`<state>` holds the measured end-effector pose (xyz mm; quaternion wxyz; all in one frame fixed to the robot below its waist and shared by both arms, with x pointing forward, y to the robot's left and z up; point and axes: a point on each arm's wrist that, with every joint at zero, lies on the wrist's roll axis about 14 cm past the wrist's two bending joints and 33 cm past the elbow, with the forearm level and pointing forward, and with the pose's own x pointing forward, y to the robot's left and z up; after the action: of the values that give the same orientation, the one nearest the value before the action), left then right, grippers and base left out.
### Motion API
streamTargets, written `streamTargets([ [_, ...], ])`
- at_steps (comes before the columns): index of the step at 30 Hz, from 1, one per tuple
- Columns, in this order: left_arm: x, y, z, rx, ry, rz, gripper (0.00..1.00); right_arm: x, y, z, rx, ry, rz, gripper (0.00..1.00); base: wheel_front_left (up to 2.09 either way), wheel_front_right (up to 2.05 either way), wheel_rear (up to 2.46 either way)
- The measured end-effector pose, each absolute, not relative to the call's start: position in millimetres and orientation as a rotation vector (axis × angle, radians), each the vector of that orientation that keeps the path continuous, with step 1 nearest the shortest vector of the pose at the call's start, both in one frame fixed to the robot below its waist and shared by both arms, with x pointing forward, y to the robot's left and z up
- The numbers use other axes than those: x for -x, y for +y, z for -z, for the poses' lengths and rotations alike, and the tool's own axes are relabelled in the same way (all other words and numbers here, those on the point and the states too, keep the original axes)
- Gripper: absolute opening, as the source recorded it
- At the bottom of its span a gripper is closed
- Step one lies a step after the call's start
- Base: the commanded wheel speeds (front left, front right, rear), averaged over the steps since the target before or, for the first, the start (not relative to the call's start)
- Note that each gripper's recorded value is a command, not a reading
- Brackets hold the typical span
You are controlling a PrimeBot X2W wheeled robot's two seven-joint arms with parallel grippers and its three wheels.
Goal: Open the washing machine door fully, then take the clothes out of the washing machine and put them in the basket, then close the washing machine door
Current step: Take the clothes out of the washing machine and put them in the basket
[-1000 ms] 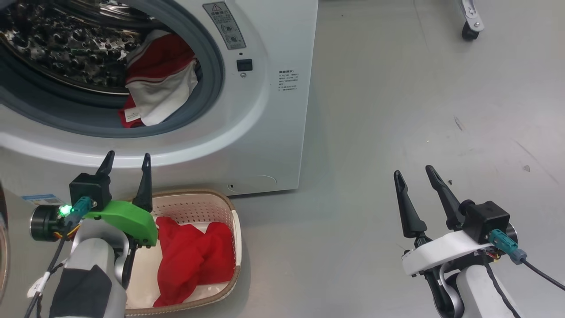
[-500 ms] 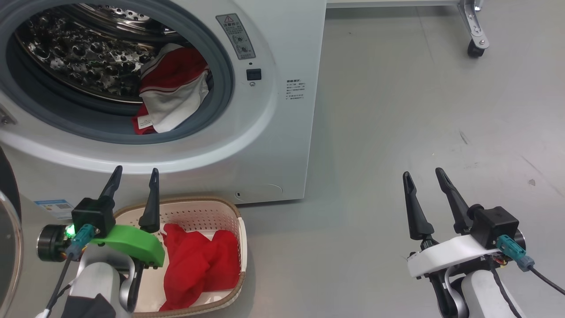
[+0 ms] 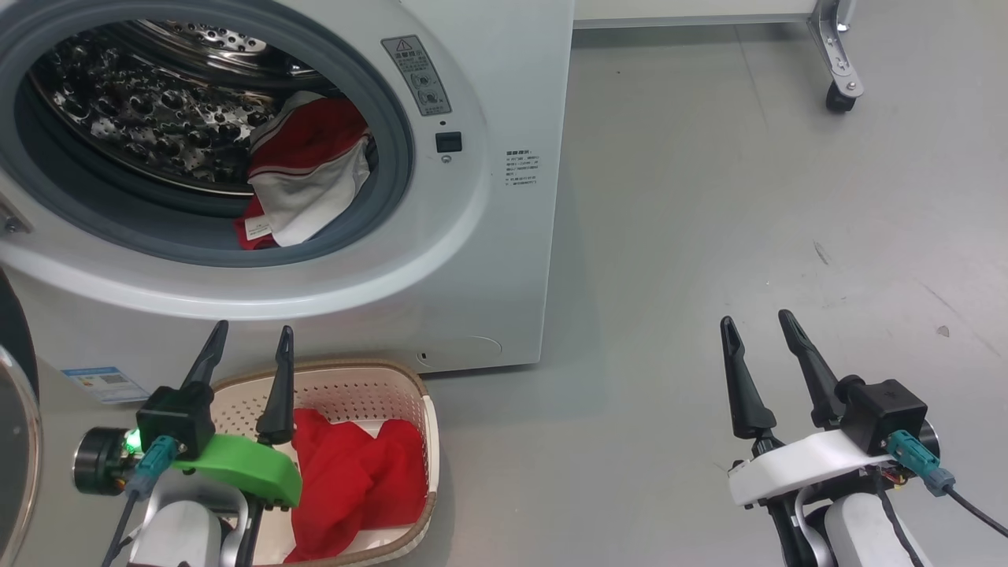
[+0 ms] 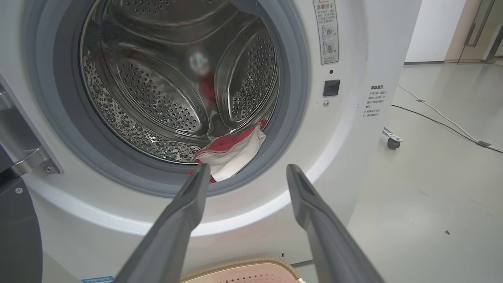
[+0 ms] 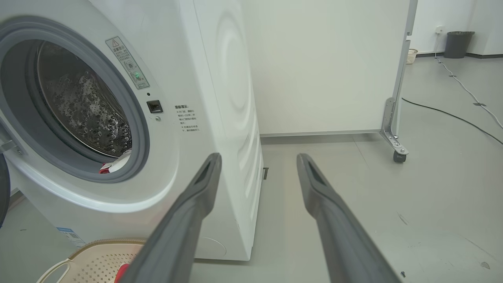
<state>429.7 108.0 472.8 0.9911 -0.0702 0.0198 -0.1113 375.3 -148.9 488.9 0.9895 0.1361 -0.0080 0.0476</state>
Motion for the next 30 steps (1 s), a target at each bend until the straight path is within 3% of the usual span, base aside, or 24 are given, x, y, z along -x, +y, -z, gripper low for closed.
streamTargets([
  [30, -420.7, 101.7, -476.9, 0.146, 0.022, 0.230, 1.00, -371.2, -147.7, -485.0, -0.276, -0.004, -0.101, 1.00, 0.00, 0.00, 0.00],
])
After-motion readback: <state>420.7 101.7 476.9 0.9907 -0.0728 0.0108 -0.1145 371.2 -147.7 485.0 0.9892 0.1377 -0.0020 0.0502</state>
